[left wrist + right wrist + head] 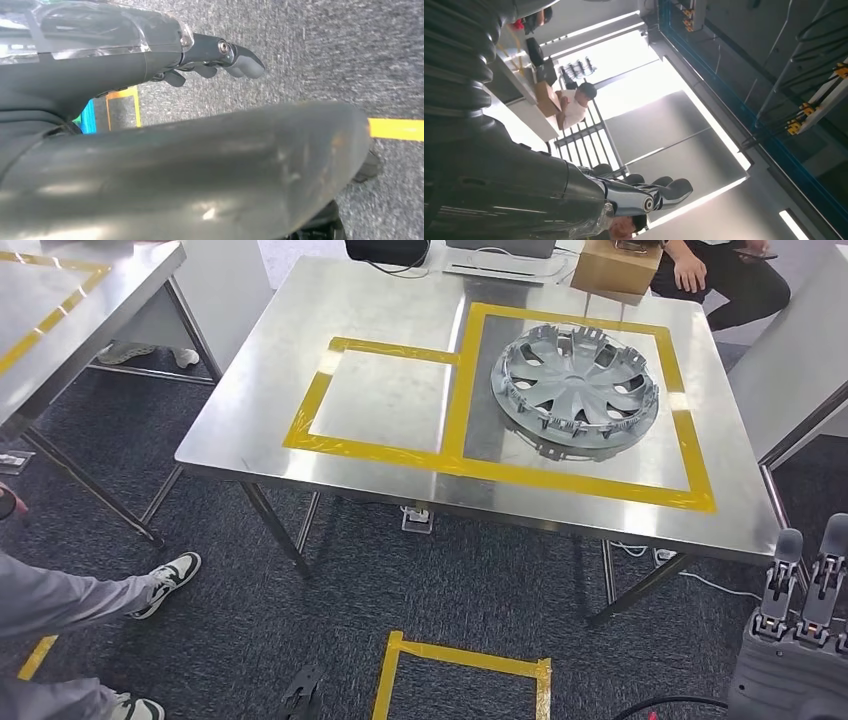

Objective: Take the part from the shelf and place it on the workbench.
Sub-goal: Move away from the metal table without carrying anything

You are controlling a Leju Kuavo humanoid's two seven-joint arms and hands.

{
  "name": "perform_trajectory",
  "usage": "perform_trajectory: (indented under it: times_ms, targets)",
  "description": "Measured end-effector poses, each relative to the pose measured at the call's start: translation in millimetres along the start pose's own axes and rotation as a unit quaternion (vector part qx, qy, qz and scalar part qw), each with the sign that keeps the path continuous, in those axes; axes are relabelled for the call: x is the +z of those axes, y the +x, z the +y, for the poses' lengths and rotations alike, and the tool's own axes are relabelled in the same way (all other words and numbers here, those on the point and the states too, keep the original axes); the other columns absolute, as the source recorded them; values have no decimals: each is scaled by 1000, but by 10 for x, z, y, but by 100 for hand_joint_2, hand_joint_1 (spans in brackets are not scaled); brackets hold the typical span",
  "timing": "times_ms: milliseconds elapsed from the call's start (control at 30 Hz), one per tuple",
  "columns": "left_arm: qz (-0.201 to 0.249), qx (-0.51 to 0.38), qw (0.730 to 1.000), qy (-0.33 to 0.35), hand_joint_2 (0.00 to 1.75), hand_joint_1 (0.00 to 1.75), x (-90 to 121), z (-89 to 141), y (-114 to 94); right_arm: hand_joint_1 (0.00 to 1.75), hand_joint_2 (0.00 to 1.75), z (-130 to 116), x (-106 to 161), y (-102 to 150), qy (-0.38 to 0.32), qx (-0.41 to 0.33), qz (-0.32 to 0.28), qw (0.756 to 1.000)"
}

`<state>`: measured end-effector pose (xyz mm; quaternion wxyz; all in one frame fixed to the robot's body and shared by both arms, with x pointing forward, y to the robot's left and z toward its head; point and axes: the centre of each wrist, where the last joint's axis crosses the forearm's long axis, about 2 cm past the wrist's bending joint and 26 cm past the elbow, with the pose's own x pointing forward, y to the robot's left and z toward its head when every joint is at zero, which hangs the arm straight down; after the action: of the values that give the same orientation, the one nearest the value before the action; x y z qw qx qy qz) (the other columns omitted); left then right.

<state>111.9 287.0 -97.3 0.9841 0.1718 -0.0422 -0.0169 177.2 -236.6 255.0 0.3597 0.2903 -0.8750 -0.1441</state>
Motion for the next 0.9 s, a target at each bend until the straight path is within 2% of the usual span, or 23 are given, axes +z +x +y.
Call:
perform_trajectory:
  times_ms: [900]
  targets:
    - [4,-1,1000,-3,0,0,11,-21,18,0,175,-4,-17,166,-17,54,-16,998]
